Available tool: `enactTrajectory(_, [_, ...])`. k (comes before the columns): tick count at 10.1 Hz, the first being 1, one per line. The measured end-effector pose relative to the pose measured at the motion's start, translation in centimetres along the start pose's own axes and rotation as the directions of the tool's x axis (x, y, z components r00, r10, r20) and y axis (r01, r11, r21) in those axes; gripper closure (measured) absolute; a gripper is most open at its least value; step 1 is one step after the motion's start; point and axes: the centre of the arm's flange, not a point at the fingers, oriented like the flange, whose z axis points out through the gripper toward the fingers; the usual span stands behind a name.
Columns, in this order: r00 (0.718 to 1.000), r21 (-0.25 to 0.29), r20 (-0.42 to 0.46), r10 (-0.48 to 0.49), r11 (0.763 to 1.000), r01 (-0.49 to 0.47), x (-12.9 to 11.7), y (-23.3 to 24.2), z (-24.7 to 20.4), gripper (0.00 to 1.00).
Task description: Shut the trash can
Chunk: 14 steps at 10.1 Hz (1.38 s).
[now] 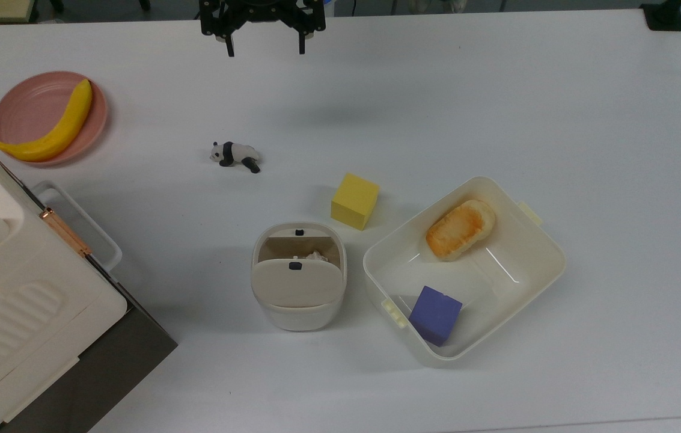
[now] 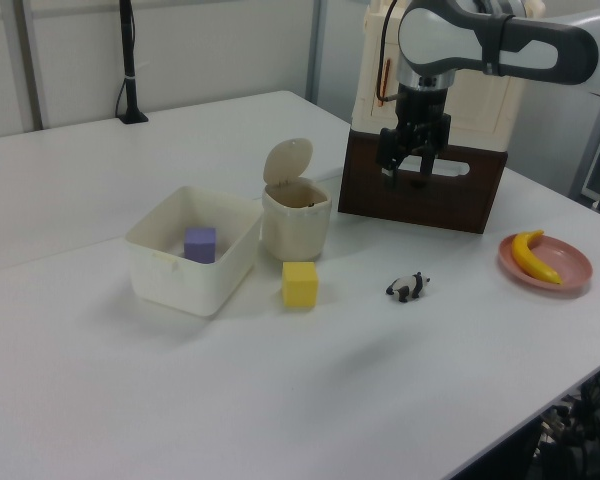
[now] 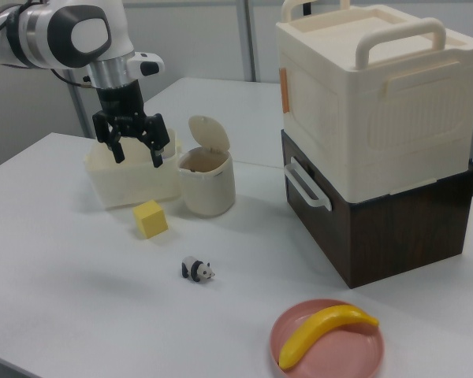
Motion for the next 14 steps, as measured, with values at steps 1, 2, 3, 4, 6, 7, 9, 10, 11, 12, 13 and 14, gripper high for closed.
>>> enactTrajectory(1, [1.000, 0.000, 0.000, 0.000, 1.000, 0.000, 0.0, 0.0, 0.0, 0.01])
enactTrajectory(2, [1.000, 0.000, 0.000, -0.001, 1.000, 0.001, 0.0, 0.0, 0.0, 0.01])
enactTrajectory(3, [1.000, 0.000, 0.000, -0.001, 1.000, 0.001, 0.0, 0.0, 0.0, 0.03])
enactTrajectory(4, [1.000, 0.000, 0.001, -0.001, 1.000, 0.001, 0.0, -0.1, 0.0, 0.09])
enactTrajectory(6, [1.000, 0.001, 0.006, -0.003, 1.000, 0.003, 0.1, -0.1, 0.3, 0.47])
enactTrajectory(7, [1.000, 0.002, 0.008, -0.004, 1.000, 0.004, 0.2, -0.2, 0.5, 0.63])
enactTrajectory(9, [1.000, 0.004, 0.021, -0.010, 1.000, 0.010, 0.5, -0.5, 1.2, 0.98])
enactTrajectory(10, [1.000, 0.005, 0.026, -0.013, 1.000, 0.013, 0.7, -0.6, 1.5, 0.99])
enactTrajectory(11, [1.000, 0.006, 0.027, -0.013, 1.000, 0.013, 0.7, -0.6, 1.6, 0.99])
enactTrajectory(12, [1.000, 0.006, 0.022, -0.013, 1.000, 0.012, 0.8, -0.6, 1.3, 0.99])
enactTrajectory(13, [1.000, 0.006, 0.013, -0.012, 1.000, 0.012, 1.1, -0.5, 1.0, 0.99])
enactTrajectory(14, [1.000, 0.008, 0.000, -0.010, 1.000, 0.010, 2.1, -0.3, 0.7, 0.99])
